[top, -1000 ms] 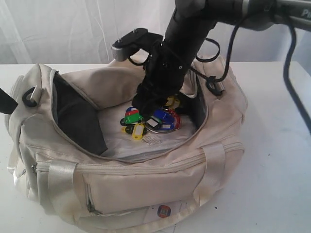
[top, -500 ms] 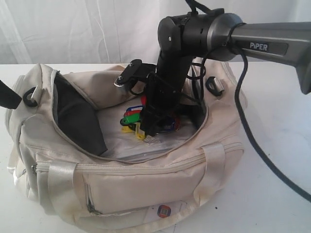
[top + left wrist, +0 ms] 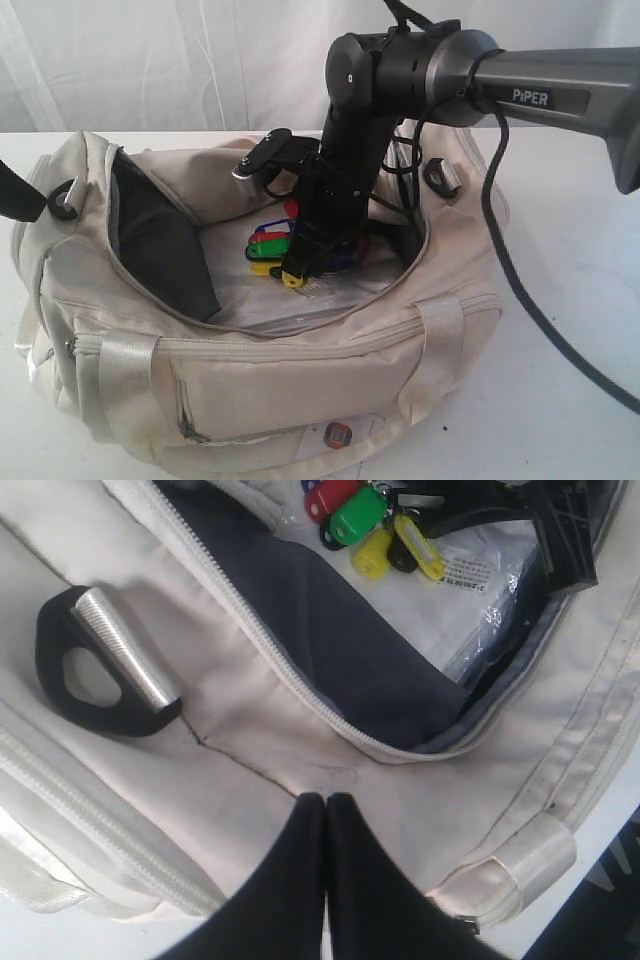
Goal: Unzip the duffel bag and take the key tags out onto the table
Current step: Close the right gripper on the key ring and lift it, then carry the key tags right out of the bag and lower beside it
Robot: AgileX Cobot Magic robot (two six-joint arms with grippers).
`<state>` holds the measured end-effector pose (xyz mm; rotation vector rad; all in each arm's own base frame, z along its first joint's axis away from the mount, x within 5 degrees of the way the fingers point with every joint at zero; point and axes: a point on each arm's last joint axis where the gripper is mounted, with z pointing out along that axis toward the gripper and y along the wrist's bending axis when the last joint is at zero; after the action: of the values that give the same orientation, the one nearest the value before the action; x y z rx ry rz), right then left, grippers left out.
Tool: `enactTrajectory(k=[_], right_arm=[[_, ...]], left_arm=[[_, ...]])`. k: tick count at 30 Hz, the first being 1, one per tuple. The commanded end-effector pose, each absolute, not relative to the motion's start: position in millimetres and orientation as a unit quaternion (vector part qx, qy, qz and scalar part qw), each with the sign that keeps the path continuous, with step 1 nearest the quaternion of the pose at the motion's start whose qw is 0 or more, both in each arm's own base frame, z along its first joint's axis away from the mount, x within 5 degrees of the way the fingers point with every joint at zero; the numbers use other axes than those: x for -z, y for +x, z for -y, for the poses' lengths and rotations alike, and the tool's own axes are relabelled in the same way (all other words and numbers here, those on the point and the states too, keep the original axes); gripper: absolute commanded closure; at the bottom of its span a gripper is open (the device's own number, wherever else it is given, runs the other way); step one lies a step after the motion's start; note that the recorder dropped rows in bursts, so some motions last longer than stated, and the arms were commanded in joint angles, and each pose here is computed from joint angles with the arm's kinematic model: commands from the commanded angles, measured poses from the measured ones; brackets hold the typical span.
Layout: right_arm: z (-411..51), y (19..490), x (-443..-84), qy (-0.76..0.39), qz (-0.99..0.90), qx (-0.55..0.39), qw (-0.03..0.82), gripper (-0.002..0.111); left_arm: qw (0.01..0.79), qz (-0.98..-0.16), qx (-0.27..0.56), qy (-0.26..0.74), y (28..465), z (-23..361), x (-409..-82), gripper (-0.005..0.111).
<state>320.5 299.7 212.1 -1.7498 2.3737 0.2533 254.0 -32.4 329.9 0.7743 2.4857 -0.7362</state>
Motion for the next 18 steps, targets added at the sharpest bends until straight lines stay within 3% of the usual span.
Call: enactTrajectory(k=[1, 18], right_arm=[[-296.0, 312.0, -239.2, -0.592, -0.793, -0.096, 0.105, 0.108], [-270.6, 285.8, -370.1, -0.560, -0.769, -0.112, 0.286, 0.108]], left_arm=[[0.216, -0.894, 0.278, 0.277, 250.4, 34.1, -332.0, 0.107], [0.214, -0.894, 0.279, 0.278, 250.1, 34.2, -332.0, 0.107]])
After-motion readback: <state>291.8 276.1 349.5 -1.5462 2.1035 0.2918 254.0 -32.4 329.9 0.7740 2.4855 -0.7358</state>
